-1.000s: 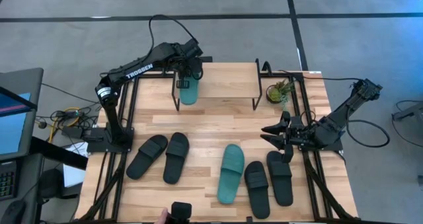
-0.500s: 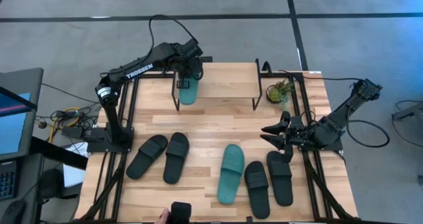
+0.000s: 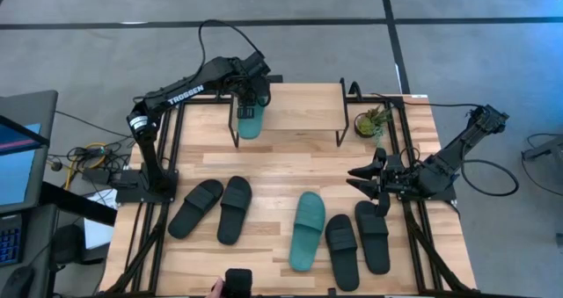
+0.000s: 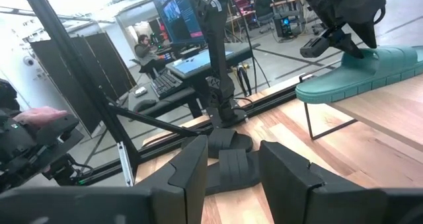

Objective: Pick and place slides into the shelf
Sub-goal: Put the left green slide on the shelf

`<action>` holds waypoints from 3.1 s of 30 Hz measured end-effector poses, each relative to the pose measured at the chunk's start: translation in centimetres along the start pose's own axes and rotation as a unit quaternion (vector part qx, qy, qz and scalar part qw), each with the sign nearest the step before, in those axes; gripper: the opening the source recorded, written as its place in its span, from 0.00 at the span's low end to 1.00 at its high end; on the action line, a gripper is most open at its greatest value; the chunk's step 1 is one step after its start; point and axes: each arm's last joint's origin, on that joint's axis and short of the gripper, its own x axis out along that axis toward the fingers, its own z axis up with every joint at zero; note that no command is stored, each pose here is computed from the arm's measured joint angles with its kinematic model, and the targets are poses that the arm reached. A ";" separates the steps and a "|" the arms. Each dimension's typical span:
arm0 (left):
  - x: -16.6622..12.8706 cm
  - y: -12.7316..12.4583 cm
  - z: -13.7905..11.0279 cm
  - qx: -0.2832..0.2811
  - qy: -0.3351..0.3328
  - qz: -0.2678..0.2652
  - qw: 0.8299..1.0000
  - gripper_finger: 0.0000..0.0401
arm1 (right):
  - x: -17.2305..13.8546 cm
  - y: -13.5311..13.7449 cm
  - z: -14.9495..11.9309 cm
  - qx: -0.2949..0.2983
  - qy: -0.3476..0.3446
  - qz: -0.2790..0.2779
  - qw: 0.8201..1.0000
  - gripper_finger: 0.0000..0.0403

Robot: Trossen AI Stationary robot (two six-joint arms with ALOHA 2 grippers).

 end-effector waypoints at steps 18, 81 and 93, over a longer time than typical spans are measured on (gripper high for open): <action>0.2 0.9 -0.5 -0.138 0.000 0.008 0.990 0.32 | 0.0 0.0 0.0 0.000 0.000 0.000 1.000 0.30; -0.4 -1.3 0.6 -0.135 0.020 0.029 0.990 0.42 | 0.0 -0.1 -0.4 -0.017 0.014 -0.005 1.000 0.30; -0.9 -2.8 1.3 -0.131 0.023 0.019 0.991 0.42 | 0.0 -0.2 -0.4 -0.017 0.014 -0.005 1.000 0.30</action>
